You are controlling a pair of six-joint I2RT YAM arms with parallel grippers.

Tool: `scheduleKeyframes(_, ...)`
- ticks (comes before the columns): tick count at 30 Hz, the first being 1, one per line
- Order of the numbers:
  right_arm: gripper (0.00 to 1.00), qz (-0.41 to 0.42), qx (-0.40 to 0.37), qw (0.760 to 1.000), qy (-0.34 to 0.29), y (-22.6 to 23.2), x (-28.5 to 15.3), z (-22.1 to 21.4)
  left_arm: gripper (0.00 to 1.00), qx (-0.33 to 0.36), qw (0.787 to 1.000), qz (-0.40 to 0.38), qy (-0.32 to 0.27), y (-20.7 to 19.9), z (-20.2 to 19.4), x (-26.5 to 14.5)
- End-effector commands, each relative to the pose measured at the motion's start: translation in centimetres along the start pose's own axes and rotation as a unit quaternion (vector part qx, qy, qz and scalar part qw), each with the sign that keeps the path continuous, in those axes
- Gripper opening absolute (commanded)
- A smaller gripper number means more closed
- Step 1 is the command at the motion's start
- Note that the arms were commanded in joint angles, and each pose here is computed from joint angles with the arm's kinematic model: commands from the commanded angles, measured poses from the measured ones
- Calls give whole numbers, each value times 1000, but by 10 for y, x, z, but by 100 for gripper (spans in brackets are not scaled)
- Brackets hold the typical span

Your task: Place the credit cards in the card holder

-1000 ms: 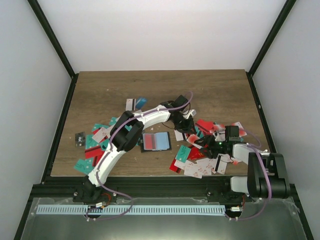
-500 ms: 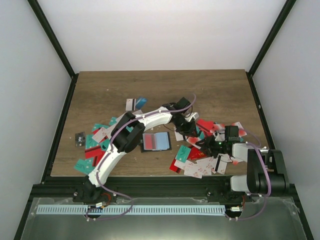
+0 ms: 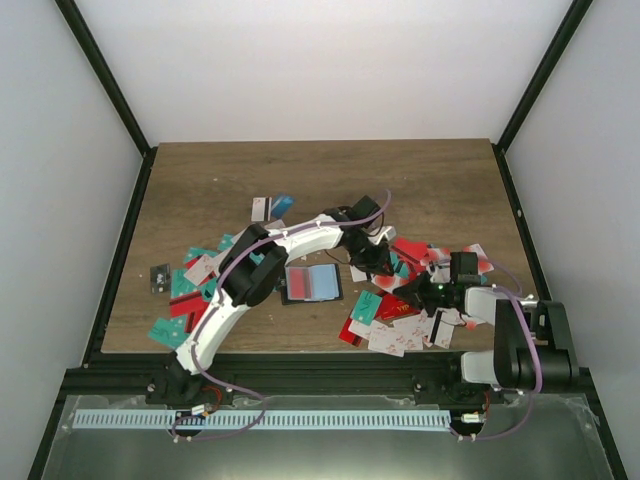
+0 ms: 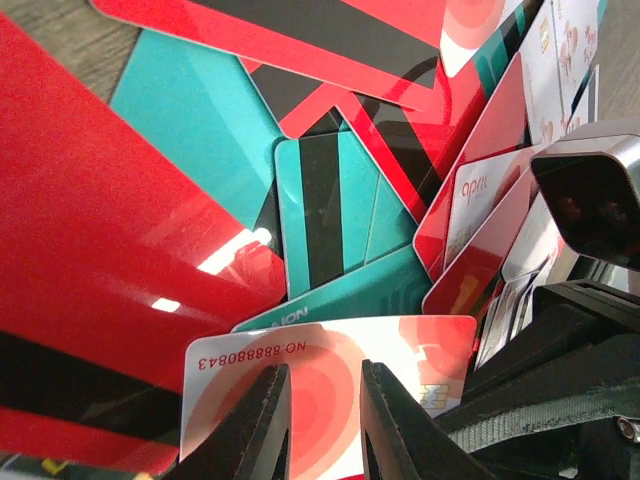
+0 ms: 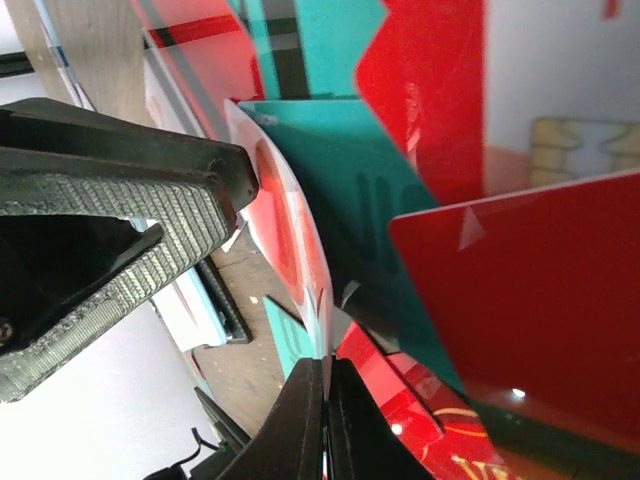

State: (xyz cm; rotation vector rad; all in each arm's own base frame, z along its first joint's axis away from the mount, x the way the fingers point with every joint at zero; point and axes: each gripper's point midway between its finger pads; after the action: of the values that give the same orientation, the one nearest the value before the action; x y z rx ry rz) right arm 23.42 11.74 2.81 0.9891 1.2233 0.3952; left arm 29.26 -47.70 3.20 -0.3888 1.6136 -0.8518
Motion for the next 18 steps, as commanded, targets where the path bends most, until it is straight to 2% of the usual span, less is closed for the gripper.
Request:
scheduleKeyframes(1, 1, 12, -7, 1000, -1, 12, -6, 3, 22, 7, 999, -3, -33, -22, 6, -28)
scheduleKeyframes(12, 1, 53, -29, 998, -23, 59, -27, 22, 22, 3, 993, -7, -115, -53, 27, -99)
scheduleKeyframes(18, 1, 86, -45, 994, -52, 101, -45, 43, 24, 2, 983, -18, -180, -76, 35, -158)
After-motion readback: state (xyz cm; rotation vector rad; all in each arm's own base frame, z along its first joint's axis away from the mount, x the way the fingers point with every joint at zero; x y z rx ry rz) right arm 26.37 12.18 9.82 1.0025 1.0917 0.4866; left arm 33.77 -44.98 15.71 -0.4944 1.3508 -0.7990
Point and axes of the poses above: each gripper's point midway between its finger pads, its own x axis out along the fingers, its own y axis along the line the jaws close on, z = x × y, and after that the axes turned 10 degrees about -x, right-handed
